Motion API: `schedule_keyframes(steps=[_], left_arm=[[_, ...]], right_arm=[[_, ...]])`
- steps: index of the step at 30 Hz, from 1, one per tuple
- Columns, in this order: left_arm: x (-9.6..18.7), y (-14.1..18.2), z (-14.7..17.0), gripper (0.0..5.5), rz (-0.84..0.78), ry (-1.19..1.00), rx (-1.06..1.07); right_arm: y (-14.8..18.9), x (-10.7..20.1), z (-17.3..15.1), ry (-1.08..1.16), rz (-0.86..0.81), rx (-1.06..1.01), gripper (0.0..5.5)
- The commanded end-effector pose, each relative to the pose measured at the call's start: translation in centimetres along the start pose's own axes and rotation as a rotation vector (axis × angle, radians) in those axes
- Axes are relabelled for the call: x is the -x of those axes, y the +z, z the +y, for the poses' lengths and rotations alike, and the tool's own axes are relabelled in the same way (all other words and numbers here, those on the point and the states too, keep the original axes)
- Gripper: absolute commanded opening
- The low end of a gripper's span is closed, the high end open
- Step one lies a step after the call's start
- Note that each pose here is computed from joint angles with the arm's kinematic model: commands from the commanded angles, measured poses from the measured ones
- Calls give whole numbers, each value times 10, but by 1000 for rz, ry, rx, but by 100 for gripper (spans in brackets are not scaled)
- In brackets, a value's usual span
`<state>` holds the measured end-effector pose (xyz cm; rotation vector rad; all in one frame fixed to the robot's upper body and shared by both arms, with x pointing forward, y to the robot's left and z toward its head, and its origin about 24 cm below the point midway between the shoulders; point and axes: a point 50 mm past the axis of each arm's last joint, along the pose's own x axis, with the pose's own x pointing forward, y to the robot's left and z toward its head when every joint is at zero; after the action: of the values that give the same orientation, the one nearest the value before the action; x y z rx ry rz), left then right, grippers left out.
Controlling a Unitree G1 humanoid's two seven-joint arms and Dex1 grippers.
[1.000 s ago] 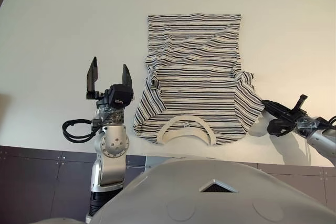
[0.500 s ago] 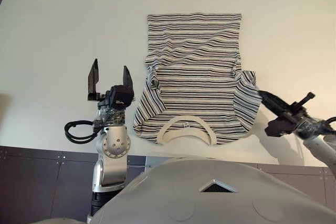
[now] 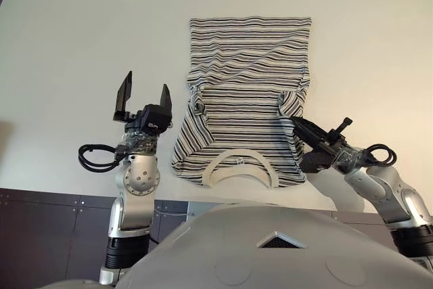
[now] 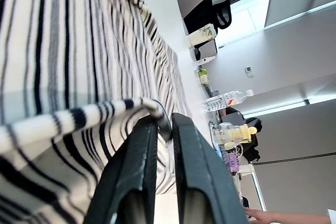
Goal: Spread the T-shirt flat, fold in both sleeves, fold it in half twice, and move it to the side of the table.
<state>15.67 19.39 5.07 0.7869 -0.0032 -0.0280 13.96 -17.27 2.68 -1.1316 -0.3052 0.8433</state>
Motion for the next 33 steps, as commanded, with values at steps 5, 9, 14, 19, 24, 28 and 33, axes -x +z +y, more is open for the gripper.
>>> schedule_keyframes(steps=[5,9,14,19,24,28,33], left_arm=[[18,-28,13,365,4,-217,-120],[39,-52,30,392,-49,-606,-280],[60,-53,38,480,-153,-1109,-368],[64,-56,43,500,-196,-1344,-436],[56,-54,29,500,-270,-1363,-452],[56,-55,16,500,-313,-1364,-453],[64,-63,8,411,-330,-1405,-460]], right_arm=[[-28,33,-8,-100,48,30,176],[-39,78,14,207,82,-30,235],[-26,80,0,594,-19,-45,280],[3,64,-6,637,-105,-68,280],[6,53,-14,633,-115,-56,280],[2,46,-16,620,-119,-37,280],[4,41,-14,615,-158,-30,280]])
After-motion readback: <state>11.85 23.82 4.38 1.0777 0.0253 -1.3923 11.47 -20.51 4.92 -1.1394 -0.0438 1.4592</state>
